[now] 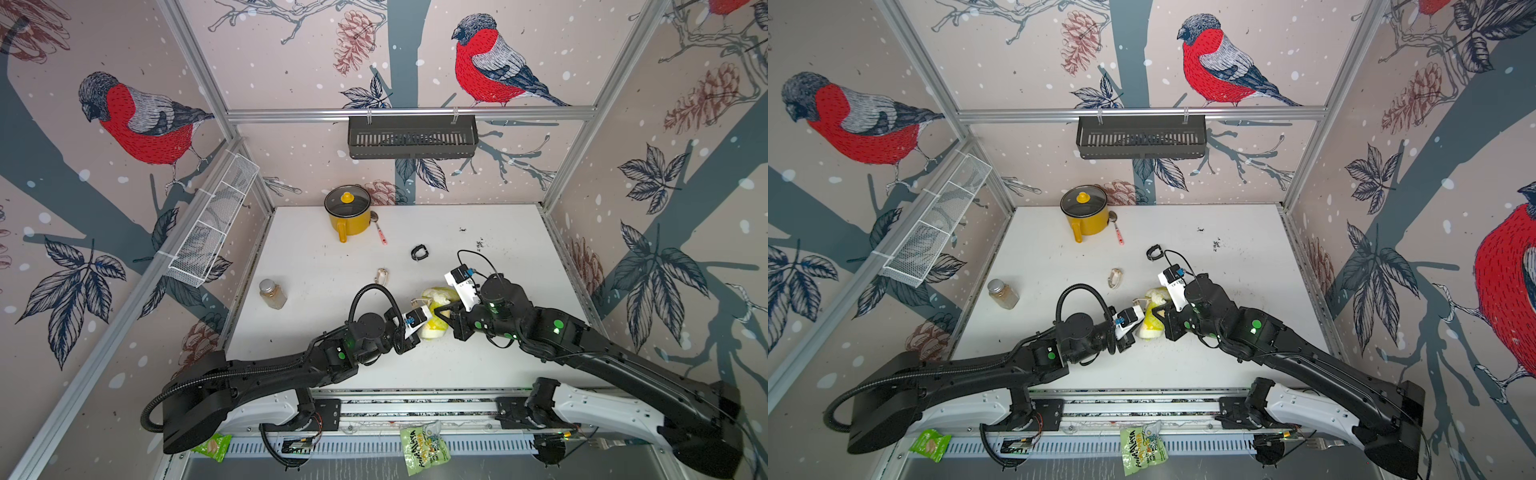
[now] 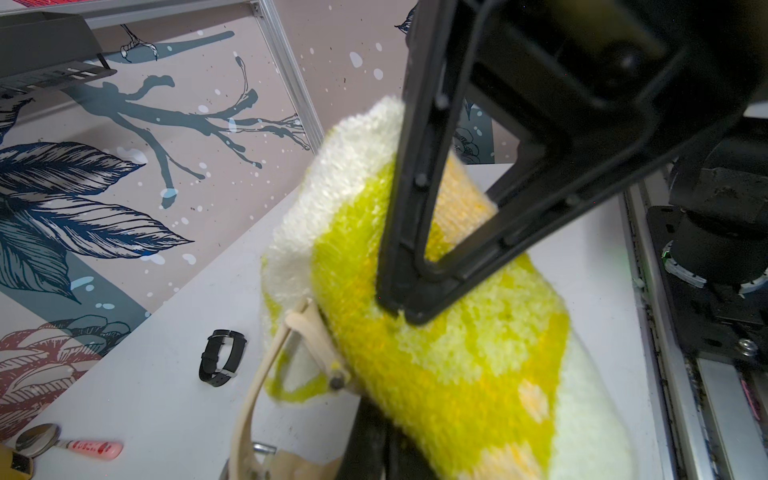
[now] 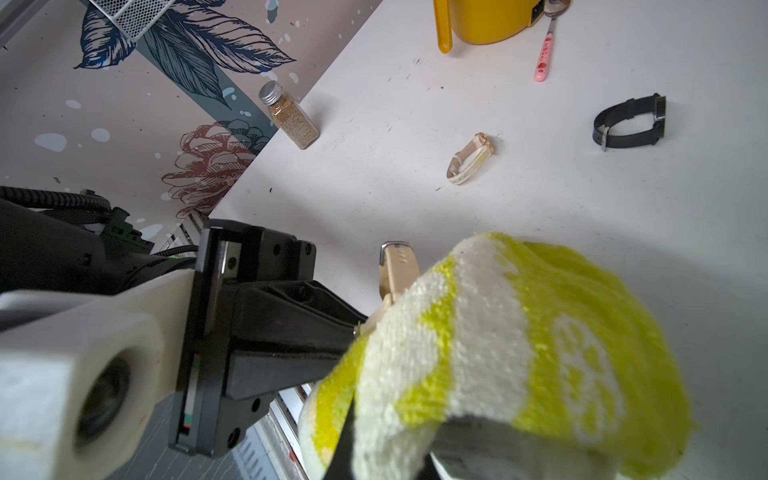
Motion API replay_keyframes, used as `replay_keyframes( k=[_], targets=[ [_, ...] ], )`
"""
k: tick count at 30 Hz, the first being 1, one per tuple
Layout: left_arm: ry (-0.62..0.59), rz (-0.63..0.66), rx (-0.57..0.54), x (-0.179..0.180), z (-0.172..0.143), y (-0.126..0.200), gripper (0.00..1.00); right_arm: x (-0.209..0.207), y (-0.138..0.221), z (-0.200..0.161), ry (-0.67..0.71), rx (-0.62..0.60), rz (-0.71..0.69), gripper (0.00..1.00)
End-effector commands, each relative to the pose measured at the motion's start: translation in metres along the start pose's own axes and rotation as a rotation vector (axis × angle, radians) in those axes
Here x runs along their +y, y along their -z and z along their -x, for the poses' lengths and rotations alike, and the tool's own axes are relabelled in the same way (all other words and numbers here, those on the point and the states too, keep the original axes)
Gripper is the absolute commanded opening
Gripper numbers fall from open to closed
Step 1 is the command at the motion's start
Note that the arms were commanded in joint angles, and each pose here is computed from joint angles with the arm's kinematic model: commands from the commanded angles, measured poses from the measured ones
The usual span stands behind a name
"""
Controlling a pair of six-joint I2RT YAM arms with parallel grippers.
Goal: Wipe the watch dial
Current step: Wipe the dirt from the watch dial.
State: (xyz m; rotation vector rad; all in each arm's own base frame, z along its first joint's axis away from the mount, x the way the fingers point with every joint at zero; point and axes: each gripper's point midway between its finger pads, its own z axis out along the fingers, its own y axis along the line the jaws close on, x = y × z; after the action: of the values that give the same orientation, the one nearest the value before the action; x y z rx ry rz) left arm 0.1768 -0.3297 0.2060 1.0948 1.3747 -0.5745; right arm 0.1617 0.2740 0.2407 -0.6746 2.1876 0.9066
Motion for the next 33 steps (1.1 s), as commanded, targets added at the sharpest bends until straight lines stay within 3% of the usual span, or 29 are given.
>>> replay_keyframes(
  k=[1, 10, 19, 33],
  targets=[
    [-0.005, -0.019, -0.067, -0.002, 0.018, 0.003, 0.0, 0.004, -0.003, 0.008, 0.02, -0.035, 0.018, 0.04],
    [-0.008, -0.03, -0.076, -0.003, 0.021, 0.007, 0.0, -0.001, -0.007, 0.008, 0.009, -0.034, -0.004, 0.04],
    [-0.01, -0.013, -0.083, 0.0, 0.021, 0.011, 0.0, -0.033, -0.01, -0.002, -0.057, -0.018, -0.098, 0.04],
    [-0.017, 0.11, 0.115, 0.013, -0.043, -0.018, 0.0, -0.139, 0.033, -0.004, -0.159, -0.028, -0.482, 0.05]
  ],
)
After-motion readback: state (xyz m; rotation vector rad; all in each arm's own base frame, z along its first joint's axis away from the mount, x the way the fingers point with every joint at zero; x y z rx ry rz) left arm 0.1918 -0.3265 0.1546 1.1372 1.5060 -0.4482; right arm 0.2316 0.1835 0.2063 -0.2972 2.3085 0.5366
